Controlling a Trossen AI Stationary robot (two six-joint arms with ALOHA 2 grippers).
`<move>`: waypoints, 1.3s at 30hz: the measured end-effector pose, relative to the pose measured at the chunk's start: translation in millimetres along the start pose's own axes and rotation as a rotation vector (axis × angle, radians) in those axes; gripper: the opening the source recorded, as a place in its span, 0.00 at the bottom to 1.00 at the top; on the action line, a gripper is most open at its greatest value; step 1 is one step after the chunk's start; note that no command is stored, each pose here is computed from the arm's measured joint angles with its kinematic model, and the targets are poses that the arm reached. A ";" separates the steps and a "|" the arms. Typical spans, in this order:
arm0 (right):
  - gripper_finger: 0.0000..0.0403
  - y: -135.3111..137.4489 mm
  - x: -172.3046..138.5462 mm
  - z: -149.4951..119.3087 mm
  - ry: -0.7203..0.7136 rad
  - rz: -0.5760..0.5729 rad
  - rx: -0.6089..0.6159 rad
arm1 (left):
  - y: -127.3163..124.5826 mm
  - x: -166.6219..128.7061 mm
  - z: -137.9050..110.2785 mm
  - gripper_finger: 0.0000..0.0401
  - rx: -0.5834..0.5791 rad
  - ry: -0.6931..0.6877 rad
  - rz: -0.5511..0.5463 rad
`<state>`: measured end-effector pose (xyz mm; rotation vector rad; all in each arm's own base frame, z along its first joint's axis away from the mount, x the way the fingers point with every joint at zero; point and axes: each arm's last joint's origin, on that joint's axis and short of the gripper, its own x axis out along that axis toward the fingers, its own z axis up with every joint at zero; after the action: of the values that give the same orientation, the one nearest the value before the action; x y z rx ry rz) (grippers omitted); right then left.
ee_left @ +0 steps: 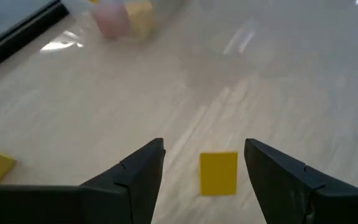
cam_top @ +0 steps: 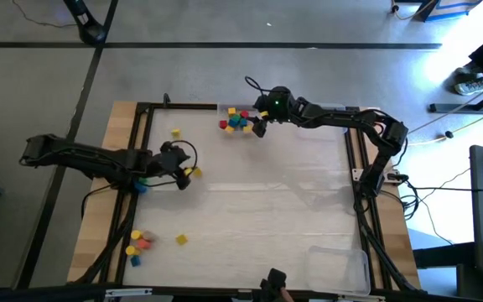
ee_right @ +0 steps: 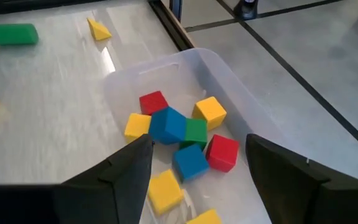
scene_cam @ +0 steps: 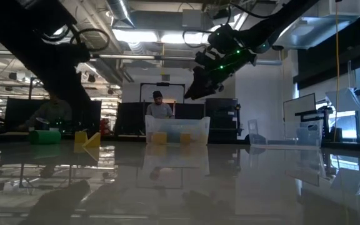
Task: Sort blocks by size
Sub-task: Put the triangle yellow block into the top right transparent bin
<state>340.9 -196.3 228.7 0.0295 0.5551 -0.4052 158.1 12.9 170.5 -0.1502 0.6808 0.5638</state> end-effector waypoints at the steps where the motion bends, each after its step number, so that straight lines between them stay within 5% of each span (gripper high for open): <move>1: 0.63 0.1 0.0 -0.5 0.005 0.001 0.000 | -1.4 1.9 -1.2 0.53 0.029 0.012 0.001; 10: 0.63 -0.4 0.0 -4.3 0.043 0.004 0.004 | -13.8 18.1 -9.6 0.52 0.144 0.082 0.001; 35: 0.63 -0.6 0.0 -3.6 0.035 0.002 -0.023 | -16.9 69.7 -19.1 0.52 0.147 0.177 -0.005; 39: 0.63 -0.4 0.0 -3.8 0.037 0.003 -0.025 | -17.2 69.6 -17.6 0.44 0.160 0.166 -0.026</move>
<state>338.8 -196.1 225.5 0.0141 0.5965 -0.3953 201.9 23.8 112.0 -0.0564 0.8808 0.4735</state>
